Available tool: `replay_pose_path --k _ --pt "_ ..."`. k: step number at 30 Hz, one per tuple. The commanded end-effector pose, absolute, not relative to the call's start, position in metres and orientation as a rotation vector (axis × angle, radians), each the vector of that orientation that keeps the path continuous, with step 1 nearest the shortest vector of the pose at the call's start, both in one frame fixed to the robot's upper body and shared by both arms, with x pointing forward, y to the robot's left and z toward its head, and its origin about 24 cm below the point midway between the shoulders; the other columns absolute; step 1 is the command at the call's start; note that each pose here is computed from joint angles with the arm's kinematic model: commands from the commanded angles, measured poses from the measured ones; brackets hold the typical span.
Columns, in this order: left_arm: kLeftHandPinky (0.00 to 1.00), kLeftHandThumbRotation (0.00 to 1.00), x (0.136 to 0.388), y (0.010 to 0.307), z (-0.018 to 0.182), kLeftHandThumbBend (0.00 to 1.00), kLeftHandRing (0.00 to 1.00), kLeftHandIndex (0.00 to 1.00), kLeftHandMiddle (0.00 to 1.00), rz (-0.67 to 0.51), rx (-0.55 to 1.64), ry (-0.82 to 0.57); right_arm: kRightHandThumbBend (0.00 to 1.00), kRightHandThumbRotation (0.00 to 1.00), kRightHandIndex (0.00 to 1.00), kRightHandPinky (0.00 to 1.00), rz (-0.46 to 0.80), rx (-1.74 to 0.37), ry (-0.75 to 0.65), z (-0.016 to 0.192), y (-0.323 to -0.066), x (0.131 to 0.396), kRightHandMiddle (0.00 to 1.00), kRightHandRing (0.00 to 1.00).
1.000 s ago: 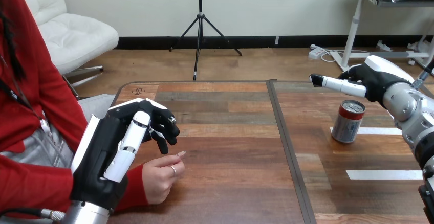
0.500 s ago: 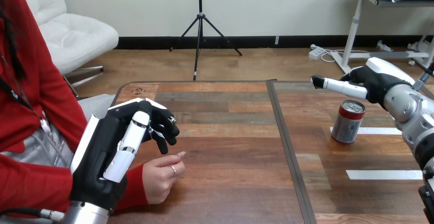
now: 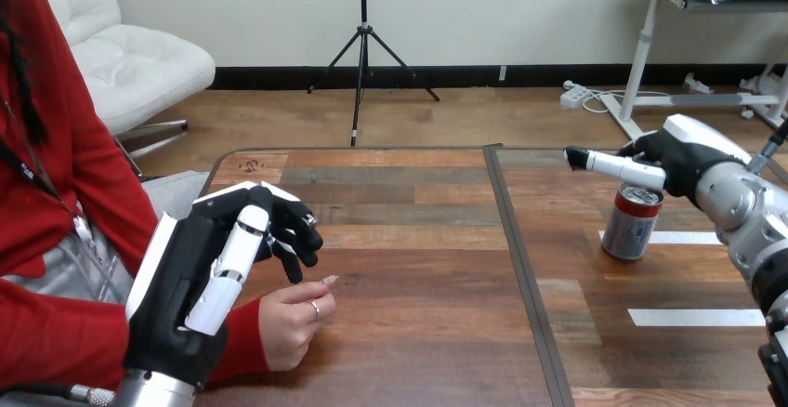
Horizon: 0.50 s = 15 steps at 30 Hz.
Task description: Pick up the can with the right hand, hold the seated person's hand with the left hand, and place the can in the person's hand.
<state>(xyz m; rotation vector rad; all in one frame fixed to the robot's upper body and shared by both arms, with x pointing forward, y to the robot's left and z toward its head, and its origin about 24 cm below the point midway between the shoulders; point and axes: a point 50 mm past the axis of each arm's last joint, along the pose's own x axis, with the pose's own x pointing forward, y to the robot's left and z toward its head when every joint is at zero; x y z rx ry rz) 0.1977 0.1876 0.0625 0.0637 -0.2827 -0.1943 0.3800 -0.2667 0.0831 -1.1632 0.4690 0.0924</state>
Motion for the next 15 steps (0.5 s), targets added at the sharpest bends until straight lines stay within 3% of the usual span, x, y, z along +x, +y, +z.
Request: replay_pose_path --k 1,7,8,9,12,15 --pt "0.27 0.79 0.2003 0.1900 0.0753 0.11 0.39 0.42 0.43 -0.189 0.082 -0.354 1.00 1.00 0.78 0.65 0.097 -1.150 0.468 0.0826 -0.2604 0.3821 0.78 0.75" --pt "0.28 0.78 0.1997 0.1907 0.0755 0.12 0.40 0.43 0.44 -0.185 0.090 -0.349 1.00 1.00 0.78 0.60 0.108 -1.144 0.482 0.0783 -0.2599 0.3804 0.73 0.72" --pt "0.28 0.78 0.1996 0.1908 0.0756 0.12 0.40 0.43 0.44 -0.185 0.088 -0.351 1.00 1.00 0.78 0.50 0.108 -1.148 0.483 0.0780 -0.2594 0.3805 0.64 0.61" --pt "0.28 0.78 0.1995 0.1909 0.0758 0.12 0.40 0.43 0.44 -0.186 0.088 -0.352 1.00 1.00 0.78 0.46 0.110 -1.148 0.488 0.0771 -0.2592 0.3802 0.61 0.57" --pt "0.28 0.78 0.1993 0.1913 0.0759 0.12 0.40 0.43 0.44 -0.188 0.088 -0.352 1.00 1.00 0.78 0.44 0.117 -1.141 0.498 0.0754 -0.2587 0.3796 0.62 0.58" --pt "0.28 0.78 0.1990 0.1919 0.0763 0.12 0.40 0.43 0.44 -0.188 0.091 -0.355 1.00 1.00 0.78 0.50 0.126 -1.129 0.510 0.0744 -0.2581 0.3793 0.68 0.65"
